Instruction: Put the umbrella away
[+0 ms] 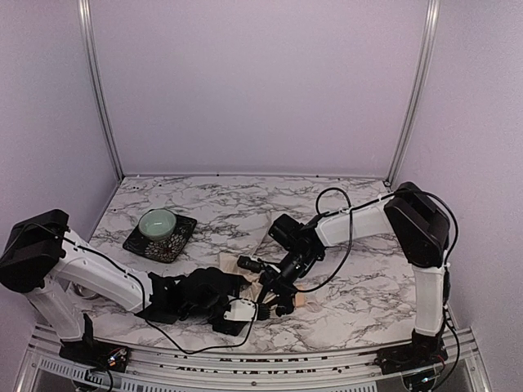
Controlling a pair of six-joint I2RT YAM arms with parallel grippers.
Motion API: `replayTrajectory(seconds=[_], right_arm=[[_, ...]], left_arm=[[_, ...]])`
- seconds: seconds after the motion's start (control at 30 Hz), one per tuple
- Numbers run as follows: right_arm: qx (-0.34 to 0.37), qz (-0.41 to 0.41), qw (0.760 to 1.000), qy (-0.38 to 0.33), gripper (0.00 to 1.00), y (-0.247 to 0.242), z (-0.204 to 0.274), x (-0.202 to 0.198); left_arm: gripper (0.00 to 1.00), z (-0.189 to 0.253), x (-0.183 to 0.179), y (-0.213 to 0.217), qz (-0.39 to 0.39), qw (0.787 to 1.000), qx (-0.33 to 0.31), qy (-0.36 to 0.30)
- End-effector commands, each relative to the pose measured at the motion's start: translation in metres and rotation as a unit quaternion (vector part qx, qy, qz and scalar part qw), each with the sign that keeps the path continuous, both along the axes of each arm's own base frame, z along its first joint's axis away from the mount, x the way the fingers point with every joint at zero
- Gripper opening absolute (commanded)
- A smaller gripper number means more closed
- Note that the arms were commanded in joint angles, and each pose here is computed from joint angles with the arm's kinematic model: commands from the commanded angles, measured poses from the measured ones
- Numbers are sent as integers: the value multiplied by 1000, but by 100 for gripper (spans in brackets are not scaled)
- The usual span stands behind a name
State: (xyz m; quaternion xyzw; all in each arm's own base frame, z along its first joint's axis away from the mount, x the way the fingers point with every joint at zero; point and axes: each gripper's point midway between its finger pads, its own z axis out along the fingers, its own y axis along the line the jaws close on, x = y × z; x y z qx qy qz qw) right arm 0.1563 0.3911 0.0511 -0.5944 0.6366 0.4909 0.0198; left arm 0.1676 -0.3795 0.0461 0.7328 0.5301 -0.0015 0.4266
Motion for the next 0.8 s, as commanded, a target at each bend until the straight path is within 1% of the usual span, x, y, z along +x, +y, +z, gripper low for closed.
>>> replayTrajectory(seconds=[0.0, 0.03, 0.07, 0.13, 0.17, 0.23, 0.27, 0.33, 0.4, 0.47, 0.53, 0.6, 0.67, 0.77], right_arm=[[-118, 8, 988, 96, 21, -36, -49, -38], [-113, 6, 989, 94, 25, -34, -46, -36], [-108, 2, 990, 89, 27, -32, -43, -33], [-96, -7, 993, 74, 32, -26, -36, -26], [-91, -30, 993, 69, 35, -27, -33, -11], [-79, -58, 994, 55, 43, -25, -25, 7], [-72, -71, 994, 47, 48, -24, -20, 16], [-57, -97, 993, 23, 61, -25, -10, 34], [-44, -124, 991, 2, 79, -31, 4, 48], [-31, -154, 987, -35, 88, -38, 23, 63], [-12, -178, 980, -85, 91, -44, 48, 72], [2, -205, 968, -141, 92, -52, 67, 80], [19, -243, 948, -202, 92, -62, 83, 88], [58, -269, 922, -274, 91, -76, 105, 80]], left_arm=[[96, -22, 25, 17, 66, 997, 24, 28], [91, -30, 25, 20, 73, 995, 39, 46], [84, -37, 23, 24, 77, 993, 54, 68], [67, -48, 9, 24, 65, 985, 85, 138], [58, -50, 3, 25, 63, 980, 95, 165], [45, -55, -10, 27, 51, 971, 111, 205], [41, -56, -16, 28, 45, 968, 116, 219], [35, -60, -25, 33, 41, 959, 127, 248], [31, -62, -35, 36, 34, 948, 134, 285], [28, -64, -43, 38, 28, 936, 139, 322], [25, -66, -49, 40, 27, 924, 145, 353], [24, -69, -54, 43, 30, 908, 152, 390], [24, -71, -58, 47, 37, 889, 161, 428], [24, -74, -59, 49, 54, 863, 165, 475]])
